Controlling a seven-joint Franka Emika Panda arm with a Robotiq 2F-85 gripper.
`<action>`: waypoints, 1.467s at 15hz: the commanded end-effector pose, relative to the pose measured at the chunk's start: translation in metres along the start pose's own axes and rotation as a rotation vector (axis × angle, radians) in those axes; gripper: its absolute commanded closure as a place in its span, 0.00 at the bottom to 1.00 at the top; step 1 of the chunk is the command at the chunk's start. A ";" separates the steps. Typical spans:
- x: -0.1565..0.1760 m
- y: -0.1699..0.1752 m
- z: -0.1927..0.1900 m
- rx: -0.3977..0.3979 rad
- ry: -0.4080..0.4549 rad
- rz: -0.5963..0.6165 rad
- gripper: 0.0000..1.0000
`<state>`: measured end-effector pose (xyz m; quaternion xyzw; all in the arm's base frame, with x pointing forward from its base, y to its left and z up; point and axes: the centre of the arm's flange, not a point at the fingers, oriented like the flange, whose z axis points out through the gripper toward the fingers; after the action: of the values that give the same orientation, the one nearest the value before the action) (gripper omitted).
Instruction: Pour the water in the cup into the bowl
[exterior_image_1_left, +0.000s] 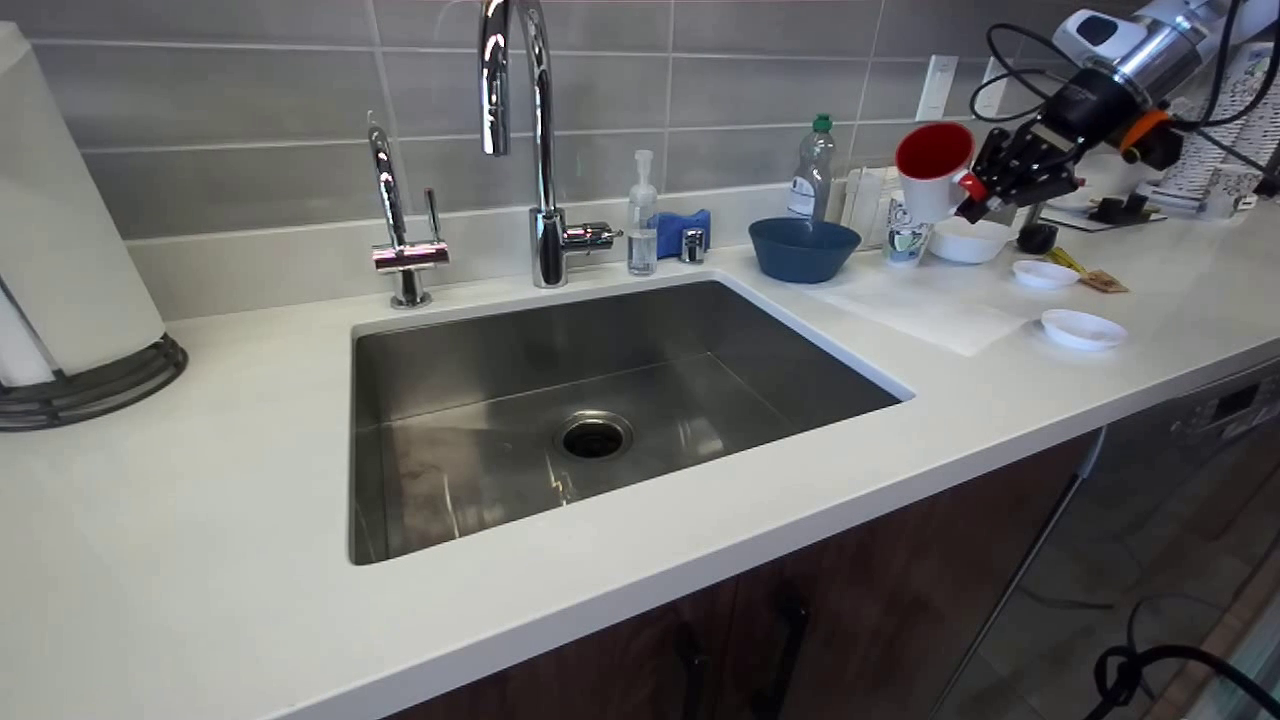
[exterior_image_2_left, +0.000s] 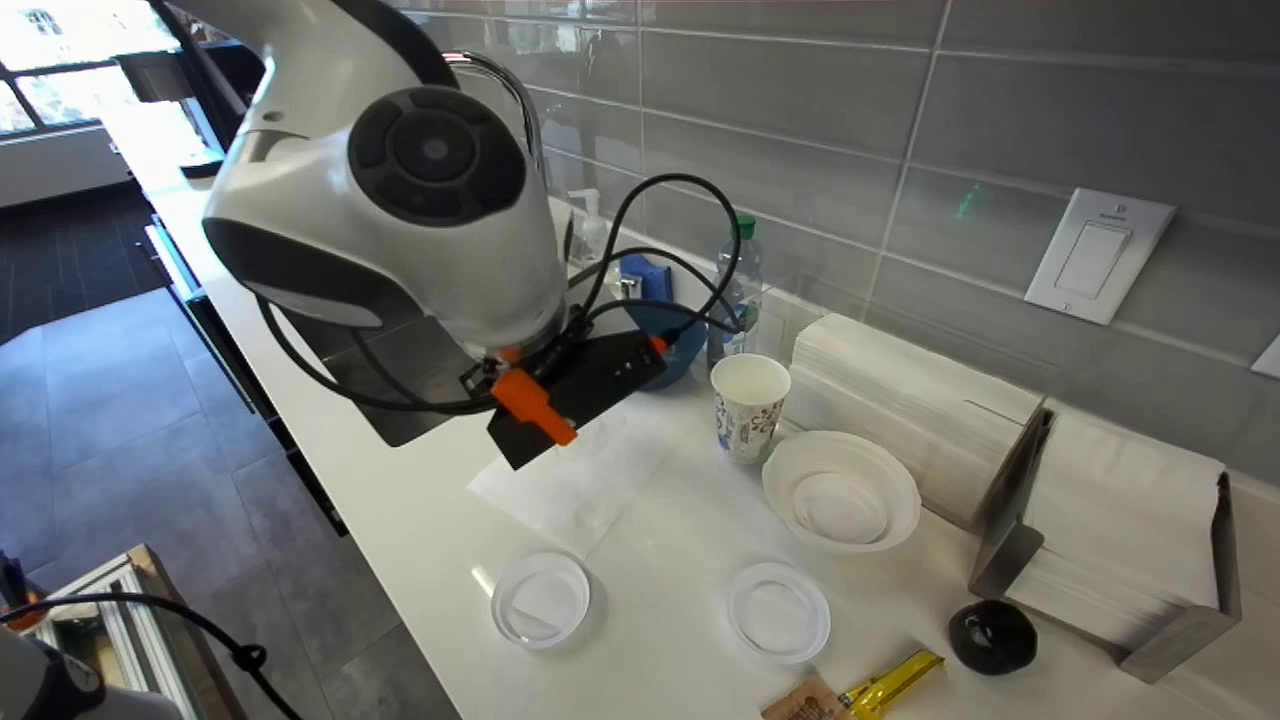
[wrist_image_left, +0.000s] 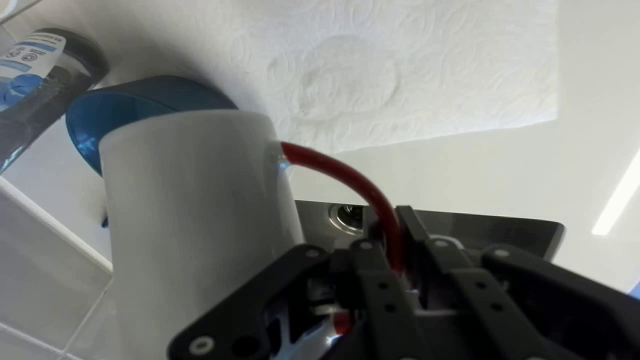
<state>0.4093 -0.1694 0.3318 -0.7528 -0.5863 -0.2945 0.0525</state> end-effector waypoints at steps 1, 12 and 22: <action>-0.028 0.007 0.007 -0.019 0.091 0.028 0.97; -0.050 -0.011 0.016 0.002 0.156 0.087 0.88; -0.061 -0.020 0.023 0.160 0.415 0.124 0.97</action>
<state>0.3879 -0.1905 0.2749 -0.7273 -0.5371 -0.3725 0.2093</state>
